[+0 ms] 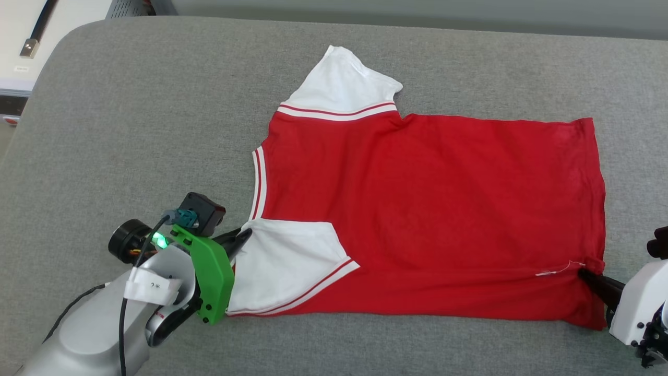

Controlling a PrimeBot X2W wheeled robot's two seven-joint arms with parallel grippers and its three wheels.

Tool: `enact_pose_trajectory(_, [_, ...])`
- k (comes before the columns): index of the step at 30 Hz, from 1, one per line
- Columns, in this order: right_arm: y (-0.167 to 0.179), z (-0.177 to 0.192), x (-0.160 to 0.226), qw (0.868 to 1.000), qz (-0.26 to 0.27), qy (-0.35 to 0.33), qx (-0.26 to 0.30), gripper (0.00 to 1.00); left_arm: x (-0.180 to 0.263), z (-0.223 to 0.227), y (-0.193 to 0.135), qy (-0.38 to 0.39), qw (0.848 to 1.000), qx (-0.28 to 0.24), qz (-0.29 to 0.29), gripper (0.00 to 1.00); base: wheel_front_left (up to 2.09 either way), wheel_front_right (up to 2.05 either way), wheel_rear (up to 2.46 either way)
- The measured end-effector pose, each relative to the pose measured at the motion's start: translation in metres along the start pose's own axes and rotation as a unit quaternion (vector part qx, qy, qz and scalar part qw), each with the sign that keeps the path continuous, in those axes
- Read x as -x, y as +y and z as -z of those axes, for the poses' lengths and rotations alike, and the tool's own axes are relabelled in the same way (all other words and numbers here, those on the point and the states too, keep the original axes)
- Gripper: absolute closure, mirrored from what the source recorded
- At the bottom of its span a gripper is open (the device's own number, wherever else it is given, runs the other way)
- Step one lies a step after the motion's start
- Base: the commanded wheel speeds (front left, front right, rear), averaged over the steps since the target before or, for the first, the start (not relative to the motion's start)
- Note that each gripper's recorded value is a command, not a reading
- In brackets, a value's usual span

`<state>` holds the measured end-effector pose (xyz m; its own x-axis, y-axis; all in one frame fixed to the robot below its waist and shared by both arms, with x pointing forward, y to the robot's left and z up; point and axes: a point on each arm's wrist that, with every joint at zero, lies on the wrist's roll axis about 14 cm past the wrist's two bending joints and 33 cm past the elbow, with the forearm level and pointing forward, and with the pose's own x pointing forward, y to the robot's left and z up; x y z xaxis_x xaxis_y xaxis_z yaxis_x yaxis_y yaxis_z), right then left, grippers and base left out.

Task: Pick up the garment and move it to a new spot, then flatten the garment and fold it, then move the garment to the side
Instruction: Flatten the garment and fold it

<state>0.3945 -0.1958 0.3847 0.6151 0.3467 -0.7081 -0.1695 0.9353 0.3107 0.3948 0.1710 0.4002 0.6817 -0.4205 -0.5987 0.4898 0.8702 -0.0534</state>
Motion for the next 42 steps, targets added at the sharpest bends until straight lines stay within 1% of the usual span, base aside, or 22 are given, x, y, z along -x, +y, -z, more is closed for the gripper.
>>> enact_pose_trajectory(3, [-0.001,0.001,-0.001,1.000,0.001,0.003,0.001,1.00,-0.006,0.004,0.000,0.006,1.000,0.005,0.002,1.00,0.00,0.00,0.00])
enact_pose_trajectory(4, [-0.001,0.001,-0.001,1.000,0.002,0.003,0.001,0.93,-0.008,0.005,0.000,0.007,1.000,0.007,0.002,0.13,0.00,0.00,0.00])
enact_pose_trajectory(5, [-0.002,0.000,-0.001,1.000,0.004,-0.001,0.005,0.00,-0.009,0.006,0.002,0.008,1.000,0.008,-0.002,0.00,0.00,0.00,0.00])
enact_pose_trajectory(8, [-0.002,-0.002,0.000,1.000,0.008,-0.008,0.010,0.00,-0.011,0.007,0.008,0.000,1.000,0.013,-0.016,0.00,0.00,0.00,0.00])
enact_pose_trajectory(13, [0.002,-0.013,0.009,0.999,0.012,-0.032,0.037,0.00,-0.009,-0.015,0.013,-0.062,0.997,0.040,-0.038,0.00,0.00,0.00,0.00])
enact_pose_trajectory(19, [0.013,-0.024,0.029,0.995,0.013,-0.066,0.068,0.00,0.010,-0.049,0.020,-0.155,0.982,0.074,-0.073,0.00,0.00,0.00,0.00])
enact_pose_trajectory(24, [0.016,-0.014,0.046,0.994,0.030,-0.066,0.082,0.00,0.028,-0.047,0.007,-0.182,0.972,0.123,-0.087,0.00,0.00,0.00,0.00])
enact_pose_trajectory(27, [0.013,-0.005,0.055,0.994,0.049,-0.055,0.080,0.00,0.038,-0.035,-0.002,-0.174,0.966,0.166,-0.097,0.00,0.00,0.00,0.00])
enact_pose_trajectory(29, [0.015,-0.001,0.059,0.994,0.055,-0.053,0.073,0.00,0.044,-0.024,-0.008,-0.157,0.964,0.186,-0.106,0.00,0.00,0.00,0.00])
enact_pose_trajectory(34, [0.014,0.008,0.064,0.995,0.074,-0.038,0.061,0.00,0.052,0.018,-0.019,-0.074,0.962,0.228,-0.129,0.00,0.00,0.00,0.00])
enact_pose_trajectory(38, [0.018,0.008,0.063,0.995,0.076,-0.038,0.051,0.00,0.051,0.033,-0.032,-0.024,0.965,0.233,-0.121,0.00,0.00,0.00,0.00])
enact_pose_trajectory(42, [0.016,0.010,0.061,0.995,0.082,-0.031,0.046,0.00,0.049,0.044,-0.034,0.015,0.964,0.233,-0.124,0.00,0.00,0.00,0.00])
